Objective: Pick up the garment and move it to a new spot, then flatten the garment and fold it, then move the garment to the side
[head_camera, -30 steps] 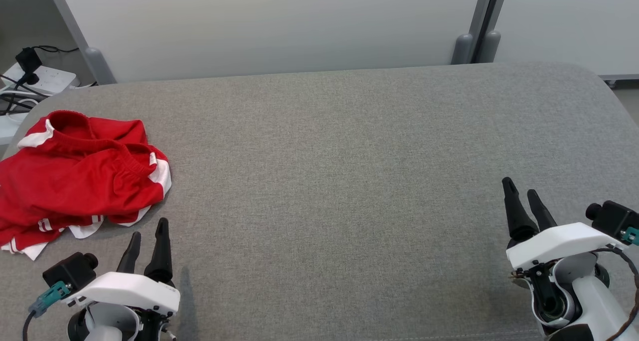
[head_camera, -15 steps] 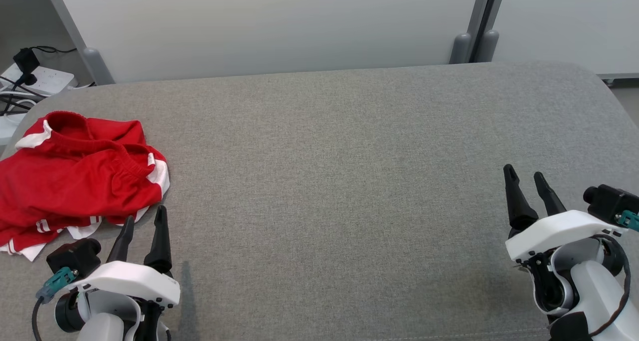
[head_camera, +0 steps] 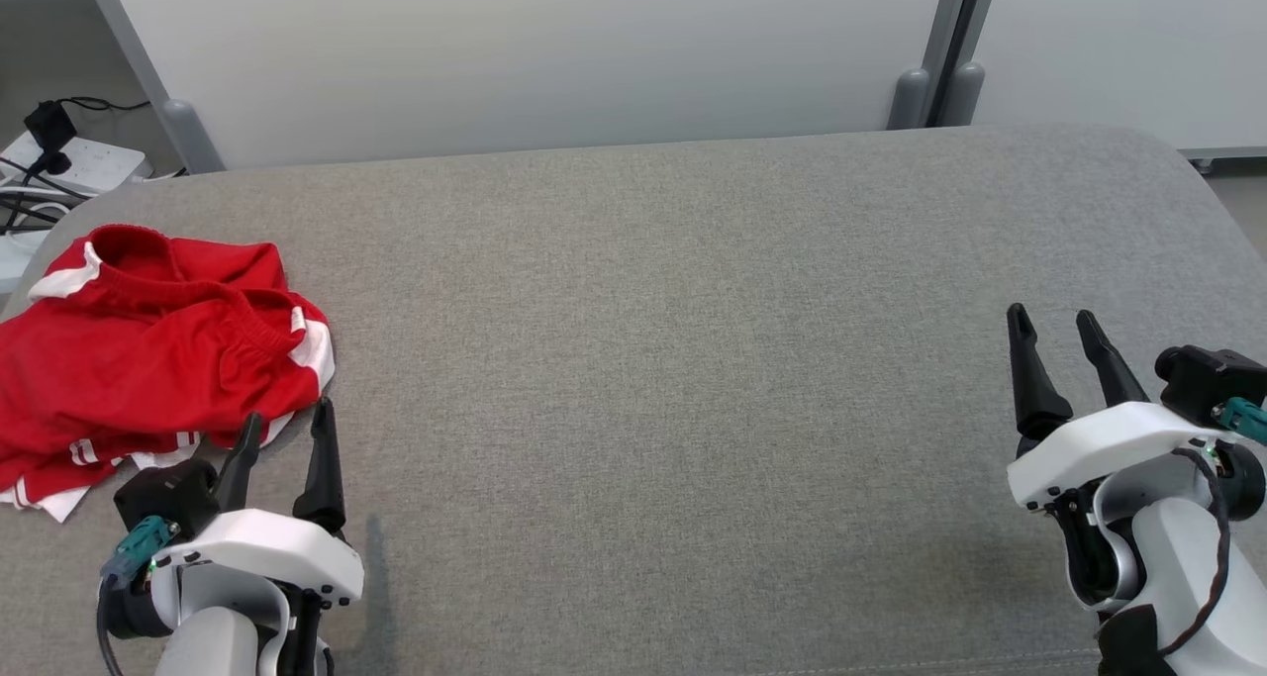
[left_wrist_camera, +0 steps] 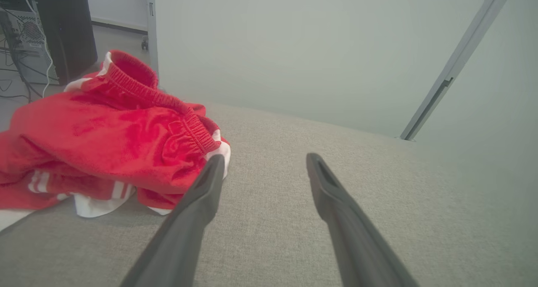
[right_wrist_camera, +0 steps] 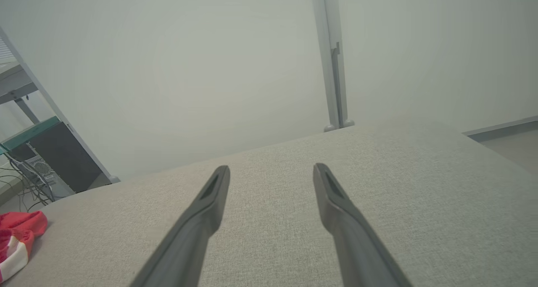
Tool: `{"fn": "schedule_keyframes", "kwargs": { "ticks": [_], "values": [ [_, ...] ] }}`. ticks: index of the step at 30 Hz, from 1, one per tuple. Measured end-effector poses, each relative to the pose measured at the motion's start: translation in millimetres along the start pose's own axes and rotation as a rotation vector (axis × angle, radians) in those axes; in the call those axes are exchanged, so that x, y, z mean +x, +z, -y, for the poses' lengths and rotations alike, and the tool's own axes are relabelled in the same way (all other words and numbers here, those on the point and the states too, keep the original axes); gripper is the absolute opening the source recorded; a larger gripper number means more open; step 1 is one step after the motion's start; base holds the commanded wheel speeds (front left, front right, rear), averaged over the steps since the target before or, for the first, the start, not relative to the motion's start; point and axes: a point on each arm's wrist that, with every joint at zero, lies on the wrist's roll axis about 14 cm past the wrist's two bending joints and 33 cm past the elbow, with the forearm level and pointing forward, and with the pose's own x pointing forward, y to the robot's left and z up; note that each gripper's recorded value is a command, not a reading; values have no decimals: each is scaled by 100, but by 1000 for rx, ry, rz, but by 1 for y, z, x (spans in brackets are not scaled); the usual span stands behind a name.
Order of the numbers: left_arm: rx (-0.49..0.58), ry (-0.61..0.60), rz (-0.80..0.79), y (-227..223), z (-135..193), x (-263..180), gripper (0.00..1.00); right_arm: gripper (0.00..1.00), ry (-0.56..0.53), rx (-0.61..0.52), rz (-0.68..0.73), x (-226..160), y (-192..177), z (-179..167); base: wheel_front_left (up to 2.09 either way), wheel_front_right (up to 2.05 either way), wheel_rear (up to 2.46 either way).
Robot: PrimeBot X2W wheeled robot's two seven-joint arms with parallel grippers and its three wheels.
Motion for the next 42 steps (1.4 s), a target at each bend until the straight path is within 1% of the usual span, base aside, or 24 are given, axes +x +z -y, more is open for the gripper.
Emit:
{"fn": "schedule_keyframes", "kwargs": {
  "ticks": [4,10,20,35,42],
  "values": [
    [42,-14,7,1,6,1,100,100,-2,-45,-4,-2,-2,2,0,0,0],
    [111,-18,22,3,5,1,100,100,7,-110,2,-2,-1,2,0,0,0],
    [218,-33,51,12,7,5,100,100,45,-216,47,4,13,-8,0,0,0],
    [219,-14,25,4,1,4,100,100,13,-219,48,6,14,3,0,0,0],
    [211,12,26,5,-8,1,100,100,42,-225,37,11,9,-8,0,0,0]
  ]
}}
